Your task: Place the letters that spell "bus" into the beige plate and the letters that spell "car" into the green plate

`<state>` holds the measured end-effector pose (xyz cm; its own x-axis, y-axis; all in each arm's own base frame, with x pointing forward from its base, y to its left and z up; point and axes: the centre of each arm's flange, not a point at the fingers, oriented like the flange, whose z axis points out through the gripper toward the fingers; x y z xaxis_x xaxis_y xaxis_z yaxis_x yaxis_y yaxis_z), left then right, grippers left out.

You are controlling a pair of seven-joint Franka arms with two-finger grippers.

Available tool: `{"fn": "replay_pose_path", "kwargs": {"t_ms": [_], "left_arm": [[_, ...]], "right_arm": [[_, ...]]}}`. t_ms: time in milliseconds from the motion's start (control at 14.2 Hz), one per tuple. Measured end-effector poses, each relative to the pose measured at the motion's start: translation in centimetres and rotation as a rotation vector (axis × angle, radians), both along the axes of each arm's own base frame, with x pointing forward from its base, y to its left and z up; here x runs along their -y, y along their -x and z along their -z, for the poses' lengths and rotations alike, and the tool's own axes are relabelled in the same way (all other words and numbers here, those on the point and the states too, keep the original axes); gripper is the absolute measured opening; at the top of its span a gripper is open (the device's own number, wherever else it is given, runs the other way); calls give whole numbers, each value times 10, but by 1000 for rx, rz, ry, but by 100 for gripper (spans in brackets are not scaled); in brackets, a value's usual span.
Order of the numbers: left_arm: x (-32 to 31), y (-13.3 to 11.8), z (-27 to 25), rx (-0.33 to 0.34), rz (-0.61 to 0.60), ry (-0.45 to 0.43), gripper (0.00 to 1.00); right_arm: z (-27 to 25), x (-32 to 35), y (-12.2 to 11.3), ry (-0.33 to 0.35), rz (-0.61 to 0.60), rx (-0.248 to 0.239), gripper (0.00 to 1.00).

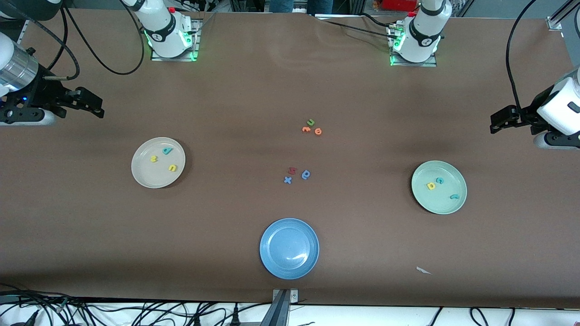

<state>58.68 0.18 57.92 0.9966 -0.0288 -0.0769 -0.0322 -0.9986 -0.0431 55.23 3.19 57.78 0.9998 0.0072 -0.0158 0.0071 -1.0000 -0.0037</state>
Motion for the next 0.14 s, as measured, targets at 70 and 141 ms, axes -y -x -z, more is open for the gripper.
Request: {"fn": "replay_pose_path", "kwargs": {"t_ms": [70, 141], "left_arm": [[0, 0, 0, 0, 0, 0, 100], [0, 0, 0, 0, 0, 0, 100]], "right_arm": [[0, 0, 0, 0, 0, 0, 100], [0, 0, 0, 0, 0, 0, 100]]}}
